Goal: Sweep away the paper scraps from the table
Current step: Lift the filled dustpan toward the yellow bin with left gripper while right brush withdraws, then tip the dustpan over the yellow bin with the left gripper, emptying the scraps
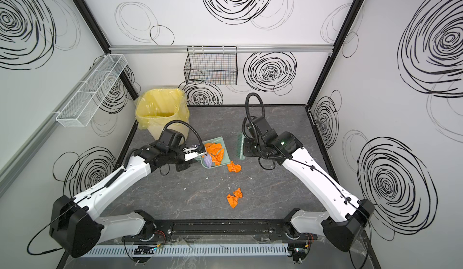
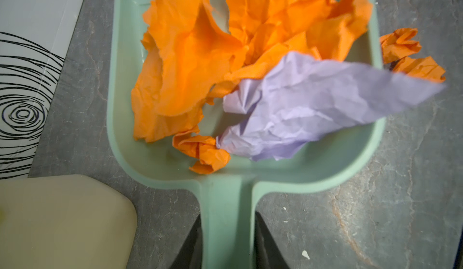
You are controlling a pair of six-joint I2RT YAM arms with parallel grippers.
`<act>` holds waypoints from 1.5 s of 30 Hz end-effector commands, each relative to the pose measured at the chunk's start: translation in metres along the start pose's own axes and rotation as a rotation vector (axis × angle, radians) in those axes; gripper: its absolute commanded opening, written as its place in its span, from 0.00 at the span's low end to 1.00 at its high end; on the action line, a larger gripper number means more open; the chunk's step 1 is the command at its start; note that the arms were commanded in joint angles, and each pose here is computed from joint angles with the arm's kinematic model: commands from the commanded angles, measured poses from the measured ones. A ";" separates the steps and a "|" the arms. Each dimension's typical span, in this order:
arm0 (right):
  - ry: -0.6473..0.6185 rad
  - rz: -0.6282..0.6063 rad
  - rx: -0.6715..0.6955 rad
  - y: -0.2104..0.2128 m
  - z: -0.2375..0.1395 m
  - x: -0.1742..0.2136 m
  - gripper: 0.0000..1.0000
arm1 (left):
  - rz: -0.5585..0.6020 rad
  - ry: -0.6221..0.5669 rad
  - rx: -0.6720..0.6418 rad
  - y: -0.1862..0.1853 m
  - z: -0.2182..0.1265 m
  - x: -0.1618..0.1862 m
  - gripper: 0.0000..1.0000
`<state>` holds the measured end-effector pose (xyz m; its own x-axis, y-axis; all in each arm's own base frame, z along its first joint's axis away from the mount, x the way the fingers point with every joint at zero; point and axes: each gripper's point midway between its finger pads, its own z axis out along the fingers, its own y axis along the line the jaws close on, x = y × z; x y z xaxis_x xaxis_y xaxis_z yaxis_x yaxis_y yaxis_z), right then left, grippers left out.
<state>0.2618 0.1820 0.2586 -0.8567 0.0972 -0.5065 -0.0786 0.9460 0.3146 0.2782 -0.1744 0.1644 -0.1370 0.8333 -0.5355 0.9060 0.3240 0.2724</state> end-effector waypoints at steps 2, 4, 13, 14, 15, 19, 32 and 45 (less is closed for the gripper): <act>-0.049 0.000 -0.023 -0.003 -0.003 -0.010 0.00 | 0.022 0.001 -0.032 0.017 -0.030 -0.006 0.00; -0.046 0.000 -0.023 -0.005 0.000 -0.009 0.00 | 0.024 0.007 -0.044 0.028 -0.039 -0.007 0.00; -0.023 0.000 -0.025 -0.010 0.014 0.001 0.00 | 0.017 0.032 -0.131 0.090 -0.087 -0.004 0.00; -0.022 0.000 -0.026 -0.011 0.015 0.001 0.00 | 0.016 0.033 -0.144 0.098 -0.093 -0.004 0.00; -0.019 0.001 -0.025 -0.012 0.016 0.003 0.00 | 0.013 0.034 -0.158 0.108 -0.100 -0.003 0.00; -0.014 0.002 -0.033 -0.013 0.020 0.005 0.00 | -0.009 0.043 -0.181 0.142 -0.124 0.001 0.00; 0.000 -0.003 -0.038 -0.016 0.032 0.007 0.00 | -0.052 0.155 -0.288 0.237 -0.178 0.048 0.00; 0.012 -0.011 -0.043 -0.013 0.040 0.006 0.00 | 0.145 0.582 -0.445 0.290 -0.204 0.126 0.00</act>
<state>0.2719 0.1789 0.2176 -0.8716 0.0833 -0.4831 -0.0958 0.9375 0.3345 0.4349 0.0924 0.3288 -0.3361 0.9299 -0.1497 0.7175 0.3557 0.5988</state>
